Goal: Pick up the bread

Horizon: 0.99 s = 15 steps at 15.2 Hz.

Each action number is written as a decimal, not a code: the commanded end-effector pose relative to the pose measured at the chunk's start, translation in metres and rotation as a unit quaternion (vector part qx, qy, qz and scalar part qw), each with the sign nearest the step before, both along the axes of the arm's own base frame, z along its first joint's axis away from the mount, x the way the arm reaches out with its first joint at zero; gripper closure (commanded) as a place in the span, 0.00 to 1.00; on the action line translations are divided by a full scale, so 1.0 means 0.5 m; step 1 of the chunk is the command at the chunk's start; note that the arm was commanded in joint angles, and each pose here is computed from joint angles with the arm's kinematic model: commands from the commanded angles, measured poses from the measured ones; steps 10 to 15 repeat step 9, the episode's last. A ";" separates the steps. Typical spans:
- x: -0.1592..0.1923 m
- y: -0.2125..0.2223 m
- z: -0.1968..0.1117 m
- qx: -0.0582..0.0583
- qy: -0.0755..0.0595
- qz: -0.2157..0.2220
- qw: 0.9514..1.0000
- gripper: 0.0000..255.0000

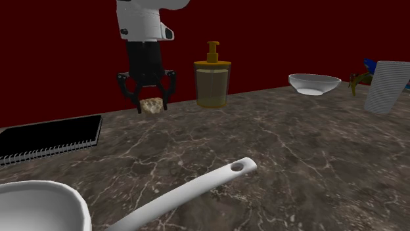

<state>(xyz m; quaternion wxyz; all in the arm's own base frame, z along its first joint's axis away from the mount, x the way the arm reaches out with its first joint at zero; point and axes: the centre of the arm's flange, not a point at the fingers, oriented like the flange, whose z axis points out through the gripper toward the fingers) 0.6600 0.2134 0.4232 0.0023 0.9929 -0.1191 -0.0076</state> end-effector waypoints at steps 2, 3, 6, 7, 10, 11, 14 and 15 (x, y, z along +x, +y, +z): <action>0.001 0.000 0.035 0.000 0.000 0.000 1.000 1.00; 0.001 0.000 0.046 0.000 0.000 0.000 1.000 1.00; 0.001 0.000 0.077 0.000 0.000 0.000 1.000 1.00; 0.001 0.000 0.088 0.000 0.000 0.000 1.000 1.00; 0.001 0.000 0.089 0.000 0.000 0.000 1.000 1.00; 0.001 0.000 0.089 0.000 0.000 0.000 1.000 1.00; 0.001 0.000 0.089 0.000 0.000 0.000 1.000 1.00; 0.001 0.000 0.089 0.000 0.000 0.000 1.000 1.00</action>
